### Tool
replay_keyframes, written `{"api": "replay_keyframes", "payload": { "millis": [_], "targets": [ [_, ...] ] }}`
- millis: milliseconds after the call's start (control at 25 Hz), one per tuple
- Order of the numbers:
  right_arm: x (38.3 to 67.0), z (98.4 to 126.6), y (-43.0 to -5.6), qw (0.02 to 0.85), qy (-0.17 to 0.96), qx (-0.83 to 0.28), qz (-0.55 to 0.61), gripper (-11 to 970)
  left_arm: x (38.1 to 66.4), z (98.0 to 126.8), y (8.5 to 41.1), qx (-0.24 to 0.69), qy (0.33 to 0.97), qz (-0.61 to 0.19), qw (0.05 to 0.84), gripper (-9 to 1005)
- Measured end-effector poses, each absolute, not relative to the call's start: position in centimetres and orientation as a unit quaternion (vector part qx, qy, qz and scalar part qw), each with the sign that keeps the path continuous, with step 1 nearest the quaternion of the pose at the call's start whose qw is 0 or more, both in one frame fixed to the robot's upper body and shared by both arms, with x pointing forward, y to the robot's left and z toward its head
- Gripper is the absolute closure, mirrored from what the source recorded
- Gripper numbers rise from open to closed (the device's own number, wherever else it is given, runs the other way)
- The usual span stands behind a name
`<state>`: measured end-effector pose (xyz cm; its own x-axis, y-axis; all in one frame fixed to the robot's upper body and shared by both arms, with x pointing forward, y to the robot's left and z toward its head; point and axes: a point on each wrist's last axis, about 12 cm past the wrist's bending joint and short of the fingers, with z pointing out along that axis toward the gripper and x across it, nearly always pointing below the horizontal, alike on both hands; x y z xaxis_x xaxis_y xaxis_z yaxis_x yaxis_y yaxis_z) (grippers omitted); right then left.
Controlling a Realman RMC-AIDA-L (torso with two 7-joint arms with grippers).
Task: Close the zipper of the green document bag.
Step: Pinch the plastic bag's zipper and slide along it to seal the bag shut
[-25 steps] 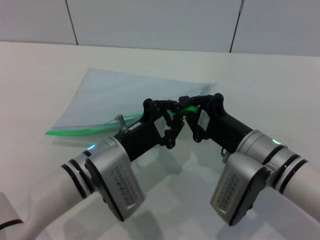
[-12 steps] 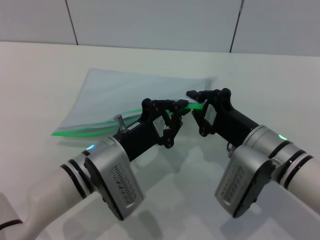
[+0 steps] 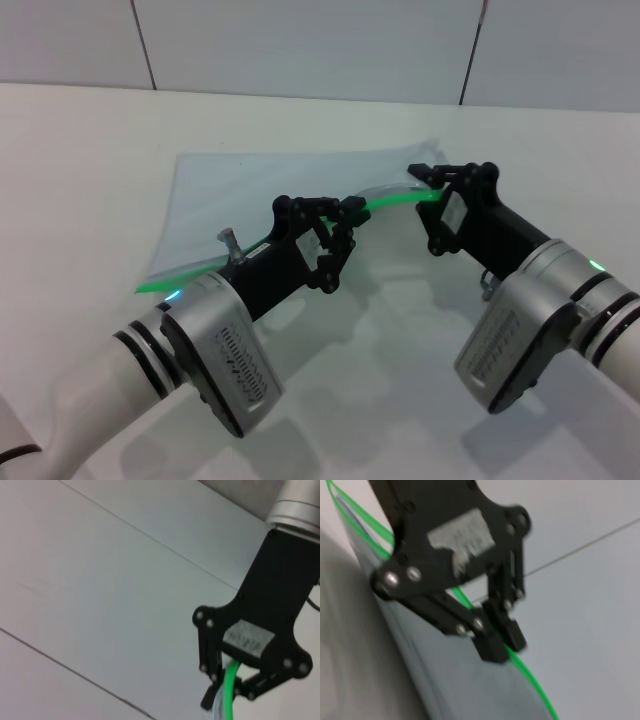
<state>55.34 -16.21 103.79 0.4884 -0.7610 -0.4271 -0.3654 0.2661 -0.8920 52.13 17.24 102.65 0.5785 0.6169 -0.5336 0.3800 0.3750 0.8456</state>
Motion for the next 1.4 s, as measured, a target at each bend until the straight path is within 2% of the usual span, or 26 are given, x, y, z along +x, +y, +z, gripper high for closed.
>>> {"api": "replay_keyframes", "payload": {
  "millis": [400, 1400],
  "targets": [
    [56.1, 103.6, -18.7, 0.634, 0.506, -0.555, -0.184, 911, 52.1, 102.6, 17.6, 0.544, 0.459, 0.092, 0.696, 923],
    [55.8, 102.6, -26.0, 0.624, 0.577, -0.466, -0.246, 913, 51.9, 102.3, 19.1, 0.515, 0.486, 0.115, 0.697, 911]
  ]
}}
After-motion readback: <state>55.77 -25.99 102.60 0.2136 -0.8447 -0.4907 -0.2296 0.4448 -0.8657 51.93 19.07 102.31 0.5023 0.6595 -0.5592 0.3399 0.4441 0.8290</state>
